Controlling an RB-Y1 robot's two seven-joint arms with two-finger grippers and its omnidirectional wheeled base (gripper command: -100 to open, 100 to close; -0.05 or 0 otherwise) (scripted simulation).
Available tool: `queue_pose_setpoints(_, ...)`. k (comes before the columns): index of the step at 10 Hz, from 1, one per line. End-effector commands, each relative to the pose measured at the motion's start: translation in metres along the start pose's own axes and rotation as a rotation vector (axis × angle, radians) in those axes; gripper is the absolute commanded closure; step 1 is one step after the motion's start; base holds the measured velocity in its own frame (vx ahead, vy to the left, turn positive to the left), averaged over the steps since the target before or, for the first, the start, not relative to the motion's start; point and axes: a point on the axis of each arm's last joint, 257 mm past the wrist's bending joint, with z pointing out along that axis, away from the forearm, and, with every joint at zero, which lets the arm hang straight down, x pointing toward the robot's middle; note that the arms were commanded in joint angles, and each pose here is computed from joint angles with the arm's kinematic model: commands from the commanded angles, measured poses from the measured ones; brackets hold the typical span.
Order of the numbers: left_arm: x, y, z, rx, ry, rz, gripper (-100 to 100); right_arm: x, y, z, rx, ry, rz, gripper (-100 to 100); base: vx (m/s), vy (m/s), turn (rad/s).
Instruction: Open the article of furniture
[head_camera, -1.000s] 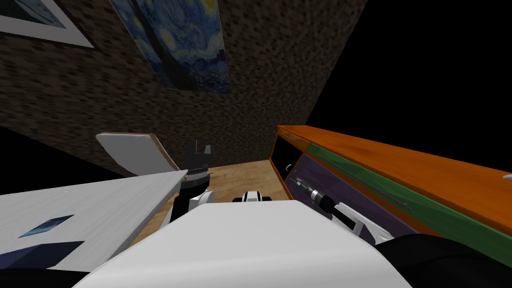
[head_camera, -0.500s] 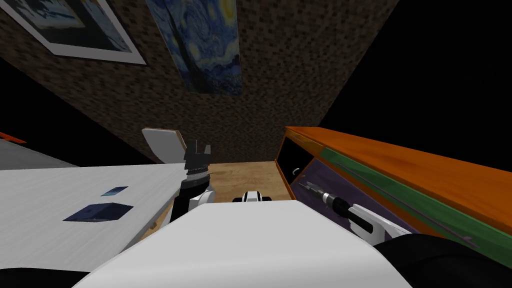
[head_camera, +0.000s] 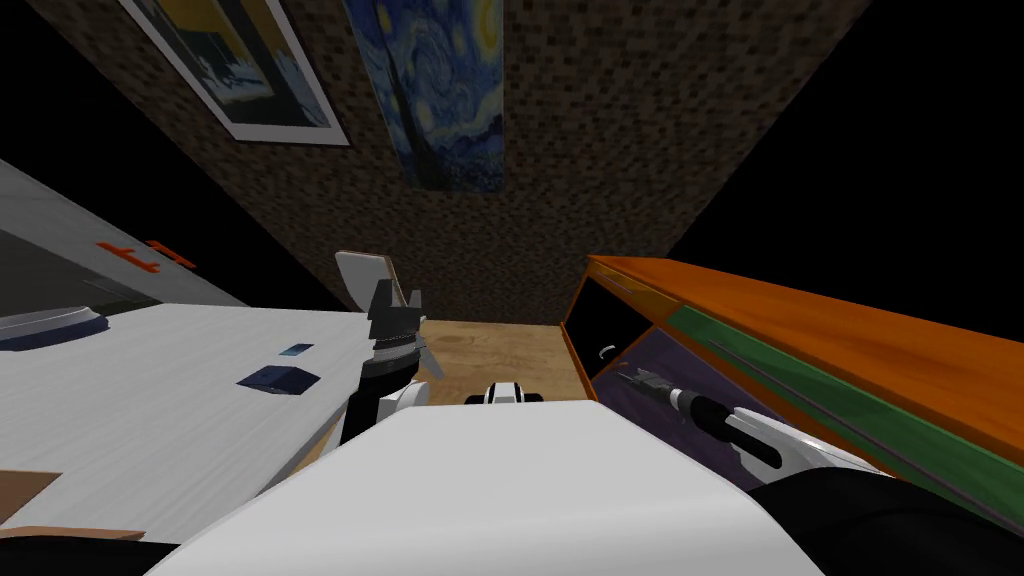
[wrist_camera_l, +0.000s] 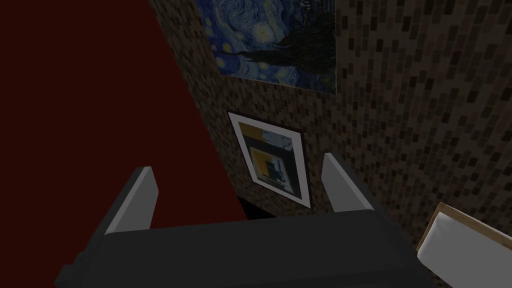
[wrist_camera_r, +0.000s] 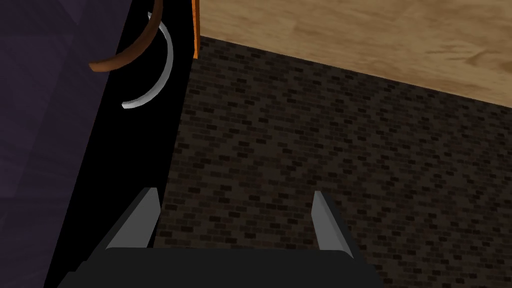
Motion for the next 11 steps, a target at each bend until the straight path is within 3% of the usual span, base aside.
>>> queue_pose_setpoints(1, 0.000, 0.000, 0.000, 0.000, 0.000, 0.000, 0, 0.007, -0.039, -0.013, 0.069, 0.062, -0.073, -100, -0.013, 0.018, 0.167)
queue_pose_setpoints(2, 0.000, 0.000, 0.000, 0.000, 0.000, 0.000, 0, 0.013, -0.071, -0.026, 0.128, 0.110, -0.119, -100, -0.015, 0.026, 0.309)
queue_pose_setpoints(3, 0.000, 0.000, 0.000, 0.000, 0.000, 0.000, 0, 0.010, -0.074, -0.027, 0.130, 0.112, -0.130, -100, -0.014, 0.018, 0.144)
queue_pose_setpoints(4, 0.000, 0.000, 0.000, 0.000, 0.000, 0.000, 0, 0.008, -0.098, -0.038, 0.170, 0.146, -0.179, -100, -0.014, 0.024, 0.297)
queue_pose_setpoints(6, 0.000, 0.000, 0.000, 0.000, 0.000, 0.000, 0, 0.010, -0.109, -0.043, 0.191, 0.159, -0.186, -100, -0.006, 0.013, 0.051)
queue_pose_setpoints(7, 0.000, 0.000, 0.000, 0.000, 0.000, 0.000, 0, 0.004, -0.137, -0.057, 0.240, 0.196, -0.241, -100, -0.008, 0.016, 0.195)
queue_pose_setpoints(8, 0.000, 0.000, 0.000, 0.000, 0.000, 0.000, 0, 0.006, -0.143, -0.061, 0.251, 0.202, -0.240, -100, -0.009, 0.012, 0.173)
queue_pose_setpoints(9, 0.000, 0.000, 0.000, 0.000, 0.000, 0.000, 0, 0.000, -0.174, -0.079, 0.309, 0.242, -0.293, -100, -0.010, 0.022, 0.253)
queue_pose_setpoints(10, 0.000, 0.000, 0.000, 0.000, 0.000, 0.000, 0, 0.000, -0.174, -0.079, 0.309, 0.242, -0.293, -100, -0.006, 0.019, 0.159)
queue_pose_setpoints(11, 0.000, 0.000, 0.000, 0.000, 0.000, 0.000, 0, -0.008, -0.203, -0.097, 0.365, 0.278, -0.343, -100, -0.019, 0.052, 0.226)
